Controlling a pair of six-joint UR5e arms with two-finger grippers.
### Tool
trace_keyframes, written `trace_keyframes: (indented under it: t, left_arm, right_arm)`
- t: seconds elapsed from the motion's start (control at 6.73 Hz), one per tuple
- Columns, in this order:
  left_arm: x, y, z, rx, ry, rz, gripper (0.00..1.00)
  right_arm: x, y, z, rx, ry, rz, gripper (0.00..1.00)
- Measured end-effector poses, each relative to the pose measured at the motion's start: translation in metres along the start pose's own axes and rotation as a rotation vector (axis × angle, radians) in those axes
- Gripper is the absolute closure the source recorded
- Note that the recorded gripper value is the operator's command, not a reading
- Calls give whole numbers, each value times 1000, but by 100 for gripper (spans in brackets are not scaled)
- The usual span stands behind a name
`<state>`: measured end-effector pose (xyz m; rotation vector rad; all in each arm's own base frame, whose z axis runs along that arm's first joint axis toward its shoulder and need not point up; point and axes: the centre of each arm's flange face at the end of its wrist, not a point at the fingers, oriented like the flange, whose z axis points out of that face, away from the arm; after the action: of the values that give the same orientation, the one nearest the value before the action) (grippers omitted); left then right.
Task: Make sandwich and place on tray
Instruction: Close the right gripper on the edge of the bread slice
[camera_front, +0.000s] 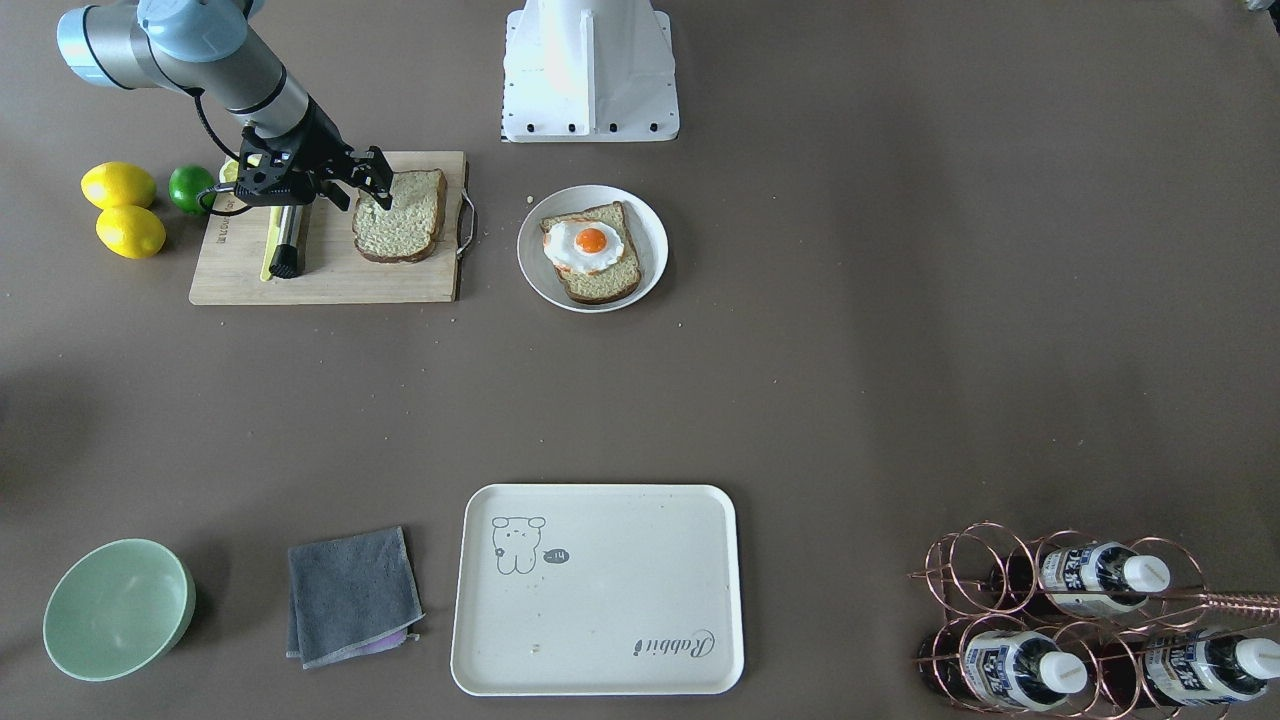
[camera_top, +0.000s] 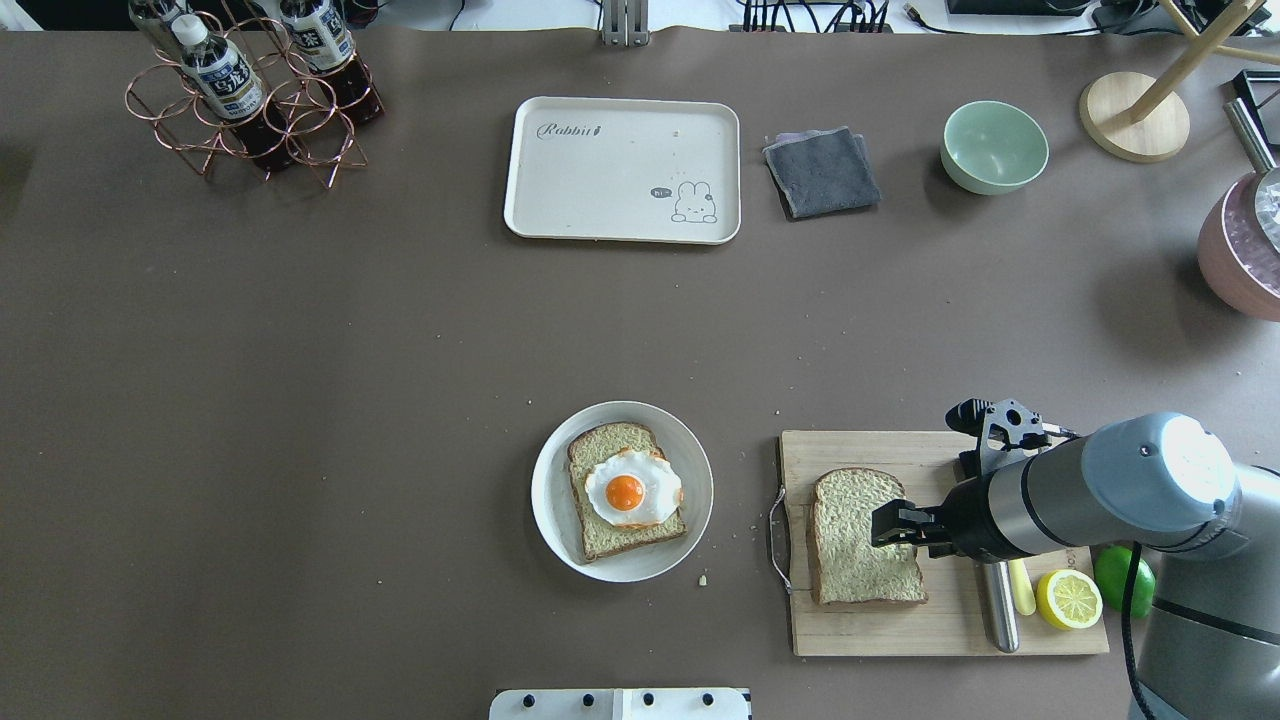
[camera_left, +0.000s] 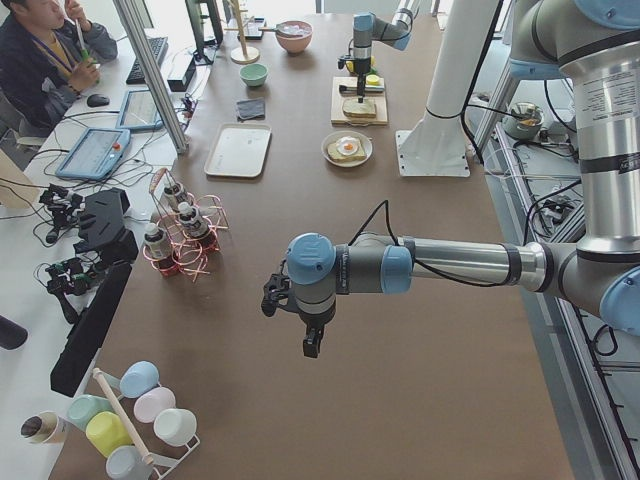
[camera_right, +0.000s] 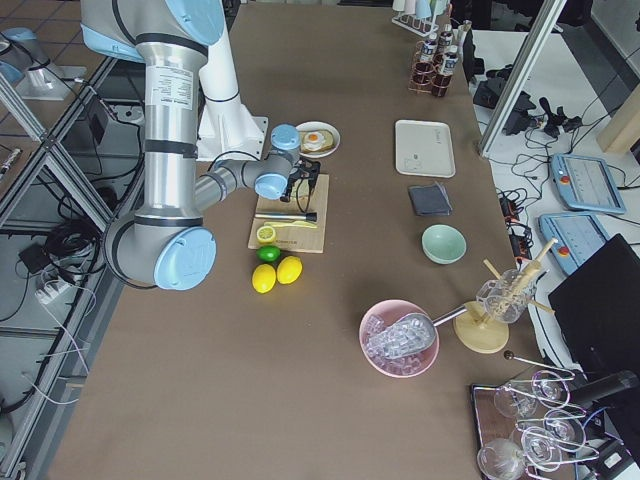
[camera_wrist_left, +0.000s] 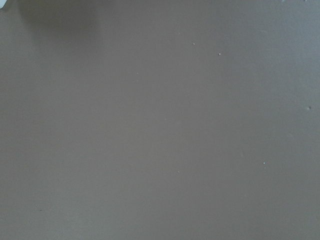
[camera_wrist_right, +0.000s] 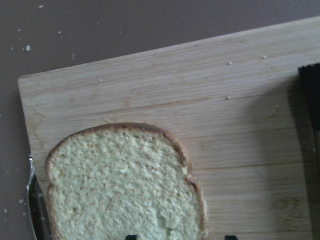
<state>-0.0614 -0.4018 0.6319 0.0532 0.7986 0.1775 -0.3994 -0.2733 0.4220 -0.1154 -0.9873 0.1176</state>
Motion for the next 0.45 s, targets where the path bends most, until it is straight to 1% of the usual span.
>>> trace_keyframes:
  t: [0.15, 0.45]
  left_arm:
    - [0, 0, 0, 0, 0, 0, 2]
    - [1, 0, -1, 1, 0, 1, 2]
  right_arm:
    - [1, 1, 2, -3, 3, -1, 100]
    - [1, 2, 2, -7, 3, -1, 100]
